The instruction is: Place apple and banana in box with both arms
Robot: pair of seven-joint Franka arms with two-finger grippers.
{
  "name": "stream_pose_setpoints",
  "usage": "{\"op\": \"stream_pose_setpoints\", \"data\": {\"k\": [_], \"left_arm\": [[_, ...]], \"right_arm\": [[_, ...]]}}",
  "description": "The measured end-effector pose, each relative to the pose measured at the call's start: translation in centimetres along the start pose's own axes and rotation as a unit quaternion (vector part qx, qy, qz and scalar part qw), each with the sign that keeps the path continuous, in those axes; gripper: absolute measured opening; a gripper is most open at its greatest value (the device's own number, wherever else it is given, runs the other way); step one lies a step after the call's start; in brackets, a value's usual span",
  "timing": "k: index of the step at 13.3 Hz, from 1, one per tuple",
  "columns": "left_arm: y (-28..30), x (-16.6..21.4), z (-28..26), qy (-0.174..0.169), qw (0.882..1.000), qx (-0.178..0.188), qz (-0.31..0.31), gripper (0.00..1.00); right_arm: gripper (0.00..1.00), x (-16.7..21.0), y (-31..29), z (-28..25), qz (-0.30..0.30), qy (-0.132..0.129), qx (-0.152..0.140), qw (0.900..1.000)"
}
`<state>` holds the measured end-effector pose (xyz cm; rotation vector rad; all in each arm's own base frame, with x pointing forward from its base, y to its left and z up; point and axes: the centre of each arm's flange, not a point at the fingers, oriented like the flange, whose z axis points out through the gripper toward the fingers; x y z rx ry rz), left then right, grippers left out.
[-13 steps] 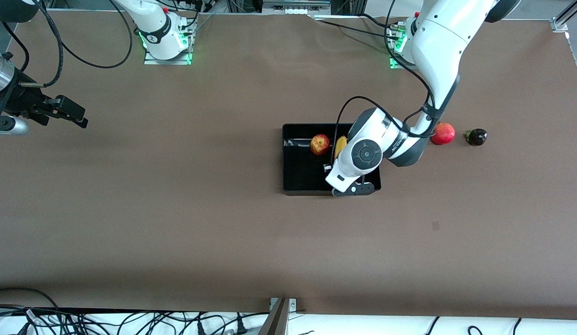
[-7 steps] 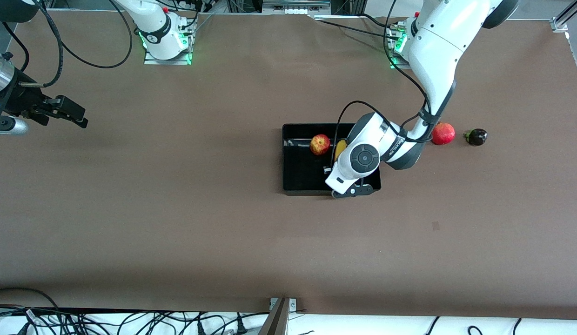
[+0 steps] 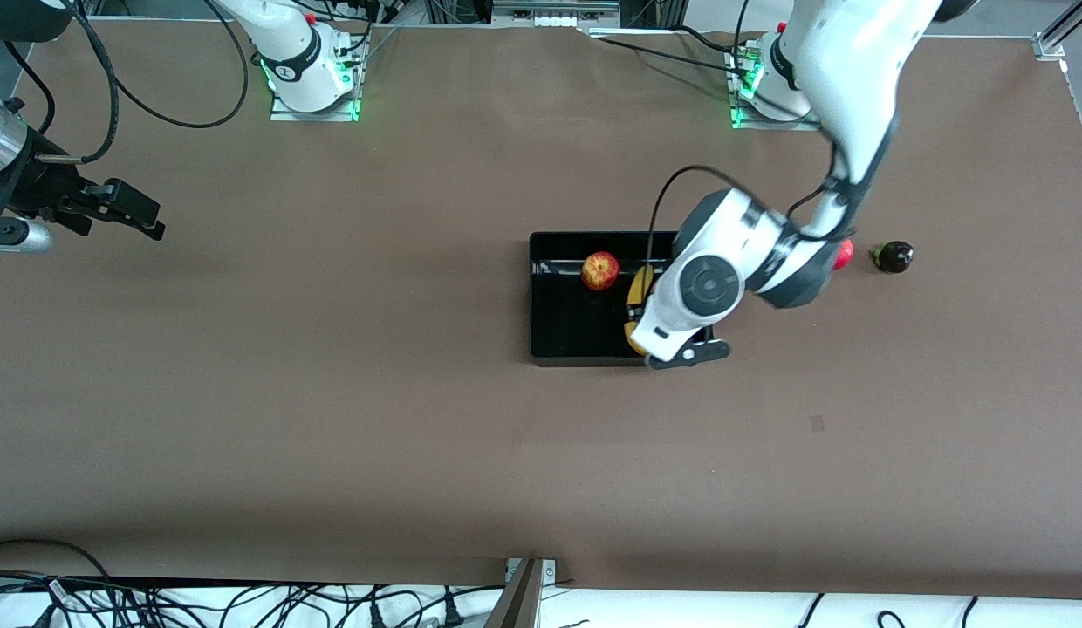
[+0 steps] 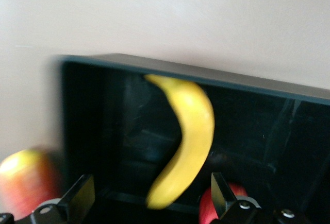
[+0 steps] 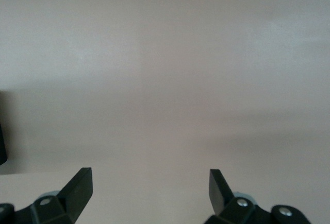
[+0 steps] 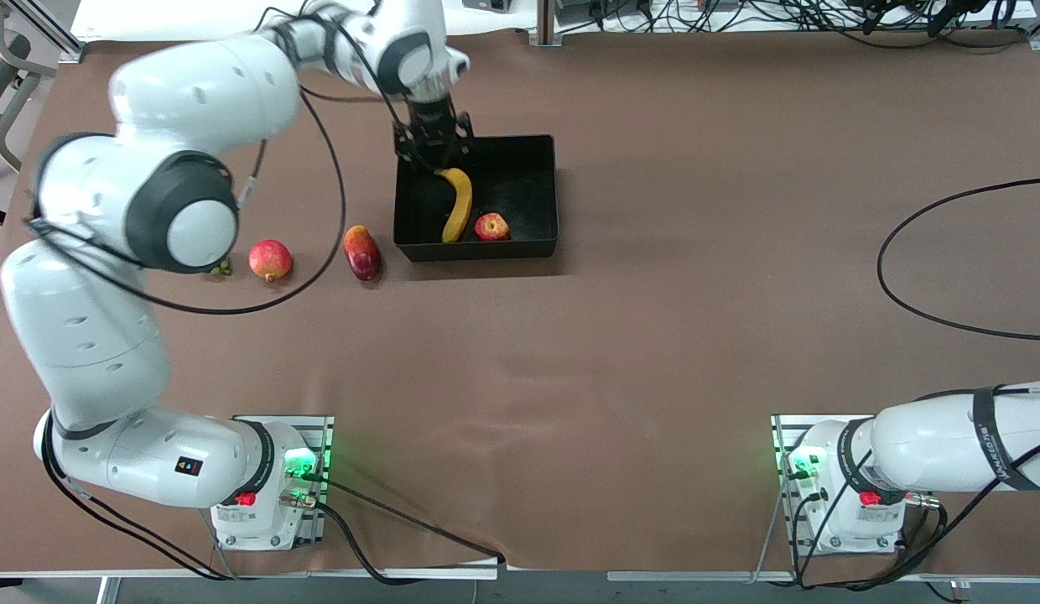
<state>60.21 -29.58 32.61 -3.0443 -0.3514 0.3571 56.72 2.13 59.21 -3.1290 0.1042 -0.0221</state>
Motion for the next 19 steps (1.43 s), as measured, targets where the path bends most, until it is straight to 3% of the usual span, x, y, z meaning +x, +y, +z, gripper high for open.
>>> {"op": "stream_pose_setpoints", "data": {"k": [3, 7, 12, 19], "left_arm": [[-9.8, -1.8, -14.1, 0.021, 1.000, 0.006, -0.021, 1.00], [-22.7, -3.3, -23.8, 0.058, 0.998, -0.006, 0.026, 1.00], [-31.5, -3.7, -27.5, 0.093, 0.992, -0.011, 0.087, 1.00], [-32.5, -4.1, -28.3, 0.102, 0.989, -0.011, 0.106, 1.00]], "right_arm": [[1.00, 0.0, 0.0, 0.0, 0.000, 0.000, 0.000, 1.000], [1.00, 0.0, 0.0, 0.0, 0.000, 0.000, 0.000, 1.000], [1.00, 0.0, 0.0, 0.0, 0.000, 0.000, 0.000, 1.000], [1.00, 0.0, 0.0, 0.0, 0.000, 0.000, 0.000, 1.000]]}}
